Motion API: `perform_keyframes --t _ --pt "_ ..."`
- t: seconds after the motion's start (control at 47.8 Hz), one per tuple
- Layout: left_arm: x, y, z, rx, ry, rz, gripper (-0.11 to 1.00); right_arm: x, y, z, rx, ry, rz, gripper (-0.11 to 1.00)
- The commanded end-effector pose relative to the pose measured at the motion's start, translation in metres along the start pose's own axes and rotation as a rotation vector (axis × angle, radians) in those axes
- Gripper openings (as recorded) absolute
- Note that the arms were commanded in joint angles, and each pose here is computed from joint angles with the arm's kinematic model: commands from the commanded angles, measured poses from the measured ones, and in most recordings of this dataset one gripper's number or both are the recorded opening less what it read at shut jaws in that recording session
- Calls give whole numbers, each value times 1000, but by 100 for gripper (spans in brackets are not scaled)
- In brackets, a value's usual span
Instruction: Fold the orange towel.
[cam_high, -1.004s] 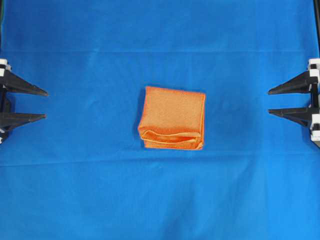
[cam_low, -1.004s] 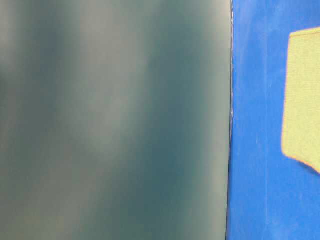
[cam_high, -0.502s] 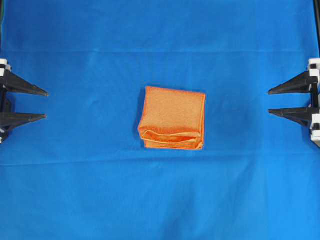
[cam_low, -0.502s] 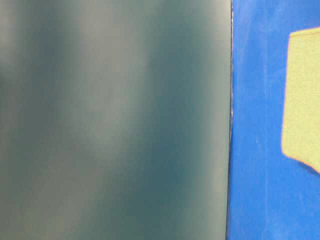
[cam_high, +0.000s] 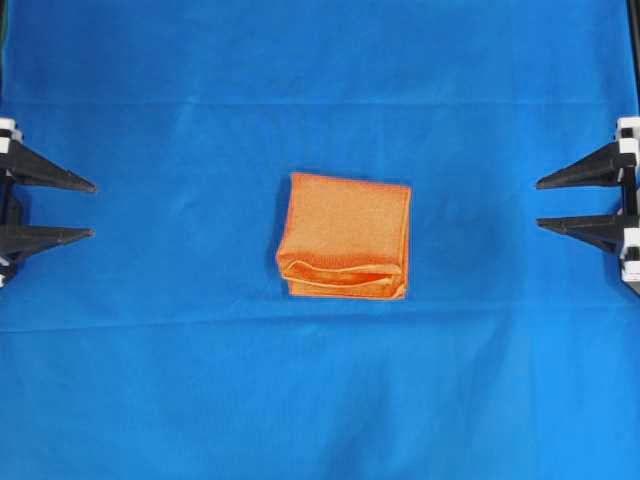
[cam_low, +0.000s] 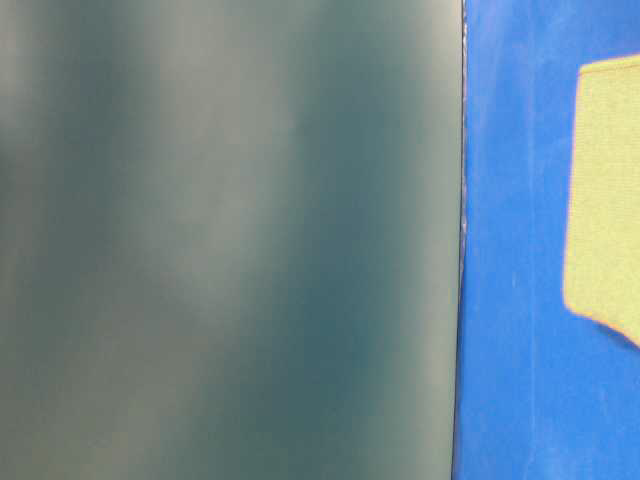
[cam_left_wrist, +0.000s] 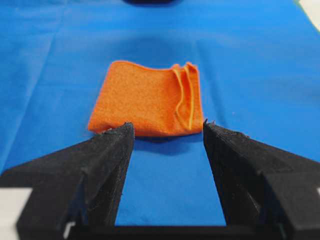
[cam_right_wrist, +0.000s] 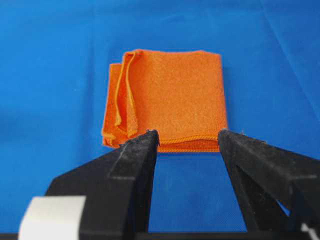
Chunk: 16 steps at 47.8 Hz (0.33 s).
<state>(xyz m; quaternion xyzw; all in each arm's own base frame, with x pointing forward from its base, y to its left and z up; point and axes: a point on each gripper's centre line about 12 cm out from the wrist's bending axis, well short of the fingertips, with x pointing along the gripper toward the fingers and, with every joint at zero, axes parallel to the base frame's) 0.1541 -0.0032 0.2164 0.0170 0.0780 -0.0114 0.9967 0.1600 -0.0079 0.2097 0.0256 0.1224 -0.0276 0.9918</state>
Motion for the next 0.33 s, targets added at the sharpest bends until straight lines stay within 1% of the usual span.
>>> perform_keyframes --t 0.0,0.314 --pt "1 1 4 0 -6 3 52 1 0 5 3 -11 0 57" --pt "1 1 3 0 -1 3 52 1 0 5 2 -11 0 57"
